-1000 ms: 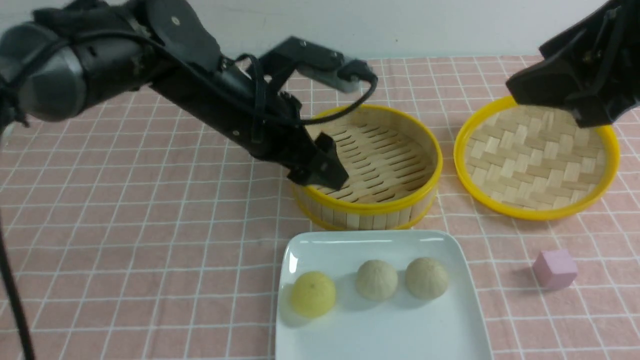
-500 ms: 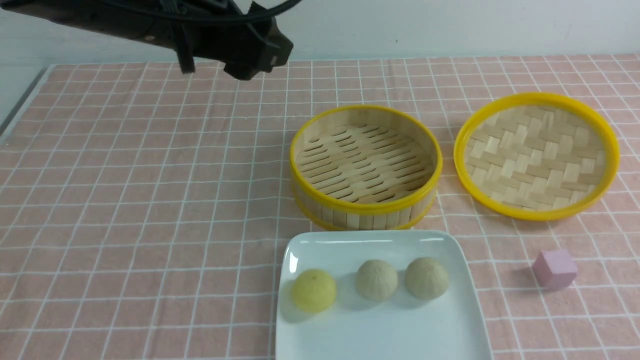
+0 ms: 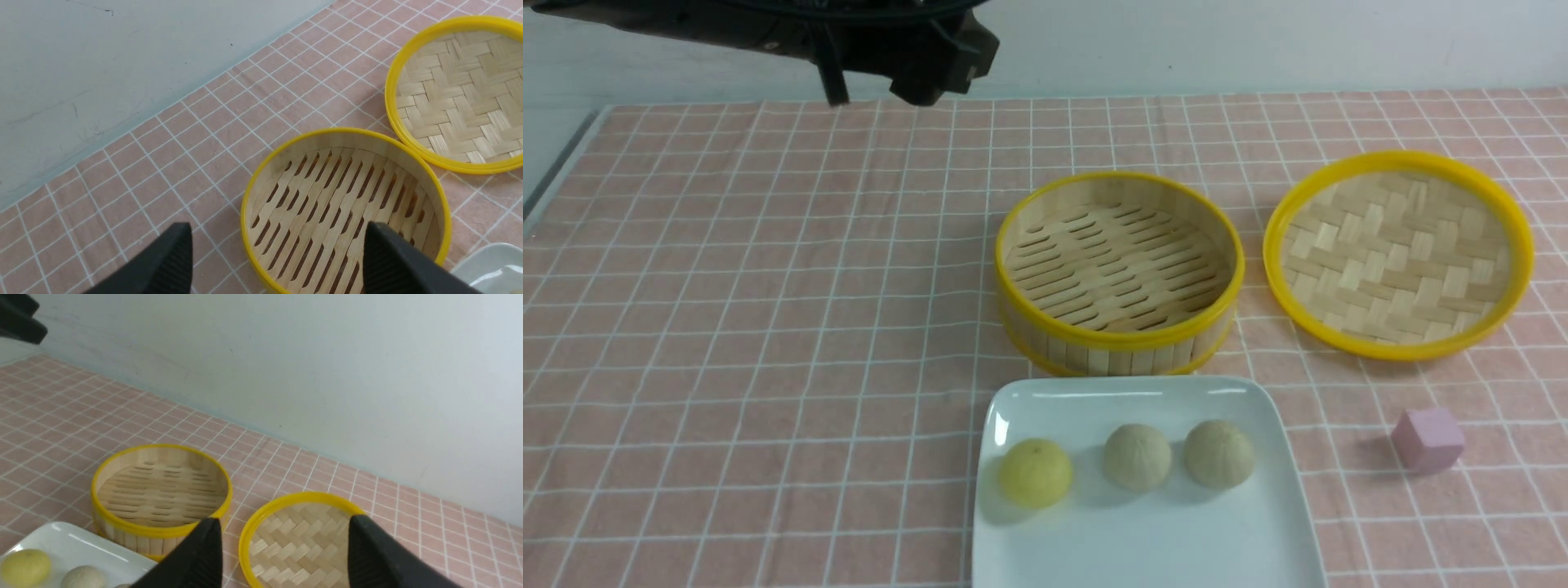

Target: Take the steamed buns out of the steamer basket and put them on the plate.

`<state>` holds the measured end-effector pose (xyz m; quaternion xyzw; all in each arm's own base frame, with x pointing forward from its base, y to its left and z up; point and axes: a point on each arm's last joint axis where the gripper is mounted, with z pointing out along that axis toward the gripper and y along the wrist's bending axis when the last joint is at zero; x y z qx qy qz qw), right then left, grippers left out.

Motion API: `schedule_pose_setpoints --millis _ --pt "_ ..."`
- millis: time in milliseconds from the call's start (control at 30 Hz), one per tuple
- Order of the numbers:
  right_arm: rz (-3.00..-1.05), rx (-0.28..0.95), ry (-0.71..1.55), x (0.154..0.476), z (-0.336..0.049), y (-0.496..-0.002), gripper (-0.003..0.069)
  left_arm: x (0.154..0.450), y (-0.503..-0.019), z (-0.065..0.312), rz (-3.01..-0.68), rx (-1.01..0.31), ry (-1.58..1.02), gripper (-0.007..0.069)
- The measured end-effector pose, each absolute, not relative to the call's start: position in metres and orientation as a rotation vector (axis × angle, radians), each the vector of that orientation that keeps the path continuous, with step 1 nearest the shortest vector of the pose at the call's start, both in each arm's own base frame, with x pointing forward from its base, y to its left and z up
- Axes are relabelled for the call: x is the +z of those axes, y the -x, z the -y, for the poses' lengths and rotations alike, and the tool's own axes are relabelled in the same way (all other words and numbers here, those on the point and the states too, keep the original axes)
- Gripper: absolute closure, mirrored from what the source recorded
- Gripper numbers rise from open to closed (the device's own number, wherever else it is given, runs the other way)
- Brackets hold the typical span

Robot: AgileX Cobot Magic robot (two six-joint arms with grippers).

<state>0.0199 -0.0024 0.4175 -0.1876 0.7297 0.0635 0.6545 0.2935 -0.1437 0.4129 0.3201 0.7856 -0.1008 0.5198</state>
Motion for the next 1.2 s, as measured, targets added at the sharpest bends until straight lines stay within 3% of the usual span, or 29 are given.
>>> schedule_pose_setpoints --millis 33,167,267,333,567,1200 --pt "-1.642 0.148 0.420 0.418 0.003 -0.018 0.0237 0.413 -0.294 0.144 -1.884 -0.242 -0.767 0.0075" --pt "-1.567 0.220 0.388 0.367 0.002 -0.014 0.0237 0.413 -0.293 0.144 -1.884 -0.247 -0.765 0.0075" --pt "-1.540 0.226 0.329 0.345 0.002 -0.012 0.0237 0.413 -0.293 0.144 -1.885 -0.255 -0.760 0.0075" --pt "-1.509 0.292 0.335 0.327 0.001 -0.012 0.0237 0.413 -0.293 0.144 -1.886 -0.261 -0.758 0.0075" --pt "-1.587 0.355 0.288 0.284 -0.006 -0.024 0.0237 0.413 -0.293 0.144 -1.883 -0.262 -0.755 0.0075" --pt "-1.623 0.359 0.288 0.269 -0.009 -0.030 0.0237 0.414 -0.293 0.145 -1.881 -0.269 -0.750 0.0078"
